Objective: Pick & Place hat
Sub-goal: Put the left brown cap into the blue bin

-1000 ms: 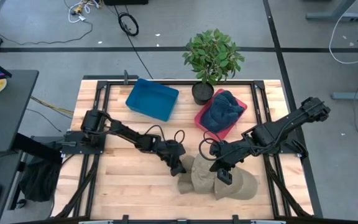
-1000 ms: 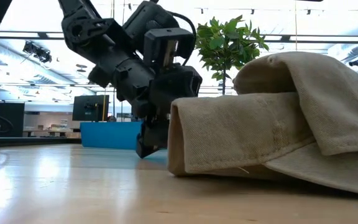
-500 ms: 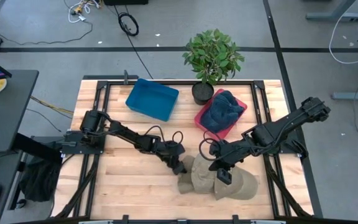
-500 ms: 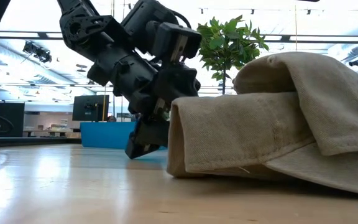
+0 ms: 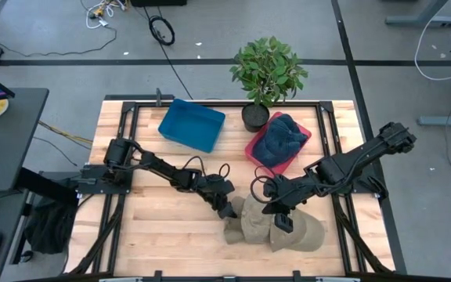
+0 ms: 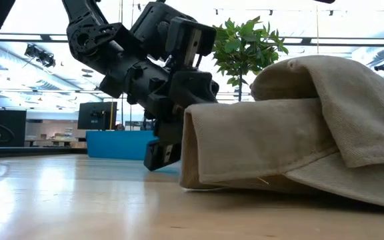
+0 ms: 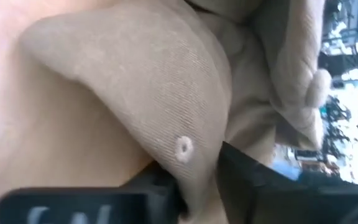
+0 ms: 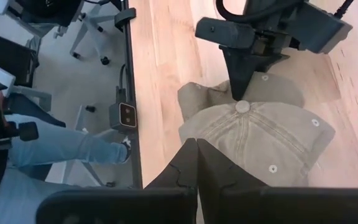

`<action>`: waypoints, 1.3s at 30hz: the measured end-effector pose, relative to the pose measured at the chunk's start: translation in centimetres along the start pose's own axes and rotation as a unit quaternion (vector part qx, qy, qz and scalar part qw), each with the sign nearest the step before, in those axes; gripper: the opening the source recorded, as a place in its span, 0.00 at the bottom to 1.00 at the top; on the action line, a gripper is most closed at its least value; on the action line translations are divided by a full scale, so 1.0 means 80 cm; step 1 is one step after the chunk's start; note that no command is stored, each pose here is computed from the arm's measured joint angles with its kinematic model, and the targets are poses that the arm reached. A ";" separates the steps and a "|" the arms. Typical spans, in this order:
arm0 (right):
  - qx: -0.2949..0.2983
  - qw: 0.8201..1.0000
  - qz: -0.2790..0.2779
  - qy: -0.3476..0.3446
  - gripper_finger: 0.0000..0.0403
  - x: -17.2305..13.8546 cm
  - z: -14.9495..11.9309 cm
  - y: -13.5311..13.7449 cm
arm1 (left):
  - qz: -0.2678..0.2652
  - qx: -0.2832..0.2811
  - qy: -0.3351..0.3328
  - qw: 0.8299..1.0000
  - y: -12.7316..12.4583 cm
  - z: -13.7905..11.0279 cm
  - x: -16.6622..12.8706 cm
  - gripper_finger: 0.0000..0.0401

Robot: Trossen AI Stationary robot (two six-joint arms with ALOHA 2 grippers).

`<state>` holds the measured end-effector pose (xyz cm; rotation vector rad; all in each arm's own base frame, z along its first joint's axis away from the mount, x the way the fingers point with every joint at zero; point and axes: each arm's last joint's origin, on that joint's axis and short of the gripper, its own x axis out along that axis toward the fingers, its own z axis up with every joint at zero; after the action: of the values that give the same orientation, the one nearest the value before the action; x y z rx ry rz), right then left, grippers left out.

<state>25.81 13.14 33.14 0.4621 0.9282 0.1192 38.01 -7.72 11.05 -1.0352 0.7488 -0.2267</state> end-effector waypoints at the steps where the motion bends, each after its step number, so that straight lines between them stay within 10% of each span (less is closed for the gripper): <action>1: 0.000 1.000 0.000 0.000 0.00 0.000 0.000 0.000 | -0.006 0.000 0.007 1.000 -0.001 0.000 0.000 0.17; 5: -0.010 1.000 -0.004 0.005 0.00 0.000 -0.001 -0.001 | -0.033 0.001 0.040 0.999 -0.004 -0.002 0.000 0.03; 17: -0.035 0.999 -0.009 0.011 0.00 0.000 -0.002 -0.002 | -0.170 -0.007 0.102 0.980 -0.027 0.011 -0.010 0.01; 39: -0.050 0.998 -0.045 0.020 0.00 0.000 -0.007 -0.008 | -0.318 0.062 0.033 0.945 -0.084 0.079 -0.096 0.01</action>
<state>25.30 12.76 32.58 0.3250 0.9762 0.0929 37.68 -2.91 22.06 -1.1284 0.4307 -0.8586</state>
